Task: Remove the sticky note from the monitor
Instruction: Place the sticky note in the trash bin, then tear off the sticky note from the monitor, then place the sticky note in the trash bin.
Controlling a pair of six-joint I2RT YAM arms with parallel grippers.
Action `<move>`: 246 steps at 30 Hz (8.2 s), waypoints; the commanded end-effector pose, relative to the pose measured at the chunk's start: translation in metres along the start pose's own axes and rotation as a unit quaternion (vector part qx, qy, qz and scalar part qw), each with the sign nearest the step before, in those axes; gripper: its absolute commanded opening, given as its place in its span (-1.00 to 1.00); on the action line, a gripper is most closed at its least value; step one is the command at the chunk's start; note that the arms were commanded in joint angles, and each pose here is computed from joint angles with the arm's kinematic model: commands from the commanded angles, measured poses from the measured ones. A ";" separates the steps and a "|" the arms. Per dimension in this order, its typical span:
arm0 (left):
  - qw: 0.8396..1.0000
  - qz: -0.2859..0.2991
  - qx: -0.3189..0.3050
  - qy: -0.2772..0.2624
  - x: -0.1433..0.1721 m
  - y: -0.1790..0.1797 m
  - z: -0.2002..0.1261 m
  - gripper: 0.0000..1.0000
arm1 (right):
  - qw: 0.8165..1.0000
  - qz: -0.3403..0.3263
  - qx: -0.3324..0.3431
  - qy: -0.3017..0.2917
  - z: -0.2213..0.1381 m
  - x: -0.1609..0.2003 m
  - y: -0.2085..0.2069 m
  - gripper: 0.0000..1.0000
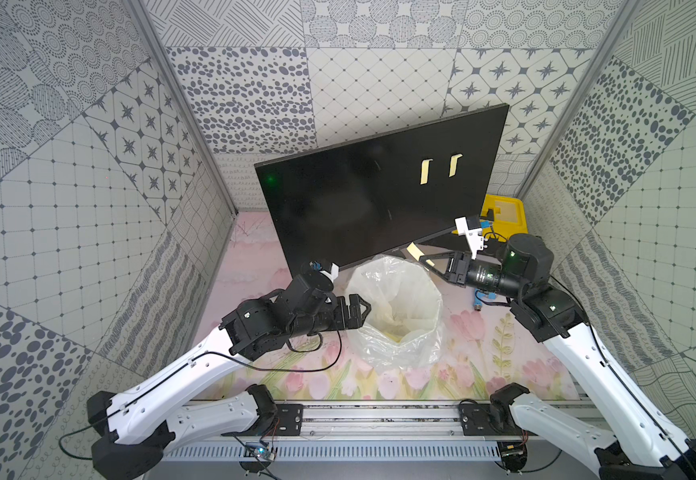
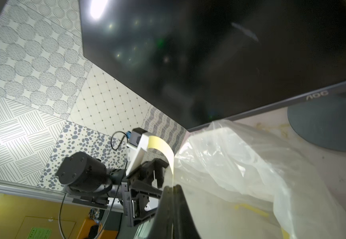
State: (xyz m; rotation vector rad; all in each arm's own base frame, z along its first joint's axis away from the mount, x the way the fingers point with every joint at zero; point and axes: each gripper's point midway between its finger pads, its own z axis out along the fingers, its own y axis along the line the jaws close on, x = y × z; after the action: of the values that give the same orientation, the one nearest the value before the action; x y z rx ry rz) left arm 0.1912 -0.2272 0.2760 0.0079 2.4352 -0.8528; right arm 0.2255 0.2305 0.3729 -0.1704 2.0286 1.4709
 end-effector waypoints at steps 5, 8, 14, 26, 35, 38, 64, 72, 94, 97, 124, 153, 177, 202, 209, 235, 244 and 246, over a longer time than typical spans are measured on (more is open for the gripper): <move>1.000 0.013 0.019 -0.001 -0.001 -0.010 -0.002 0.99 | 0.993 -0.044 0.028 0.109 0.021 0.057 -0.005 -0.76; 1.000 0.013 0.018 -0.002 -0.001 -0.009 -0.003 0.99 | 0.988 -0.066 0.050 0.130 0.027 0.068 -0.007 -0.05; 1.000 0.011 0.018 -0.003 -0.002 -0.009 -0.004 0.99 | 0.988 -0.094 0.067 0.099 0.022 0.053 -0.002 0.36; 1.000 0.011 0.017 -0.005 -0.002 -0.008 -0.005 0.99 | 0.991 -0.115 0.062 -0.026 0.008 -0.026 0.021 0.43; 1.000 0.012 0.017 -0.003 -0.002 -0.008 -0.003 0.99 | 0.977 -0.009 -0.040 -0.209 -0.021 -0.127 0.003 0.34; 1.000 0.014 0.017 -0.003 -0.002 -0.009 -0.003 0.99 | 0.965 0.008 -0.075 -0.252 -0.031 -0.152 -0.004 0.33; 1.000 0.013 0.018 0.001 -0.002 -0.011 0.002 0.99 | 0.918 0.094 -0.124 -0.365 -0.047 -0.242 -0.087 0.19; 1.000 0.014 0.017 0.001 -0.001 -0.010 0.002 0.99 | 0.921 0.095 -0.120 -0.359 -0.039 -0.250 -0.095 0.18; 1.000 0.015 0.018 0.003 -0.001 -0.011 0.003 0.99 | 0.929 0.053 -0.113 -0.348 -0.036 -0.276 -0.064 0.04; 1.000 0.016 0.019 0.003 -0.001 -0.011 0.002 0.99 | 0.930 0.048 -0.115 -0.346 -0.034 -0.281 -0.059 0.00; 1.000 0.016 0.017 0.000 -0.001 -0.009 0.002 0.98 | 0.936 0.049 -0.101 -0.335 -0.022 -0.295 -0.064 -0.49; 1.000 0.017 0.017 0.001 -0.001 -0.009 0.003 0.99 | 0.938 0.035 -0.121 -0.324 -0.045 -0.260 -0.024 -1.00; 1.000 0.012 0.017 -0.005 0.000 -0.006 0.001 0.99 | 0.998 0.025 -0.043 0.035 0.026 0.029 -0.001 -0.93; 1.000 0.015 0.020 -0.010 -0.004 -0.009 -0.005 0.99 | 0.994 -0.091 0.007 0.054 0.015 0.022 0.023 0.41; 0.998 0.044 0.028 -0.045 -0.016 -0.012 -0.027 0.99 | 0.991 -0.106 0.027 0.072 0.020 0.026 0.012 0.46; 0.964 0.199 0.149 -0.090 -0.021 -0.140 -0.018 0.92 | 0.996 -0.052 -0.031 0.070 0.034 0.010 0.040 0.47; 0.953 0.190 0.172 -0.162 -0.035 -0.157 -0.012 0.74 | 0.996 -0.042 -0.040 0.066 0.030 0.011 0.044 0.47; 0.950 0.184 0.172 -0.186 -0.040 -0.156 -0.013 0.69 | 0.996 -0.039 -0.040 0.066 0.029 0.012 0.044 0.47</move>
State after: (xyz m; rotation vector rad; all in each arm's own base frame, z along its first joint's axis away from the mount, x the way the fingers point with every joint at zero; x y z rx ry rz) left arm 0.1715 -0.3311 0.3484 0.4995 2.0741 -0.9429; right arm 0.2137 0.2762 0.3853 -0.3657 2.1003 1.4978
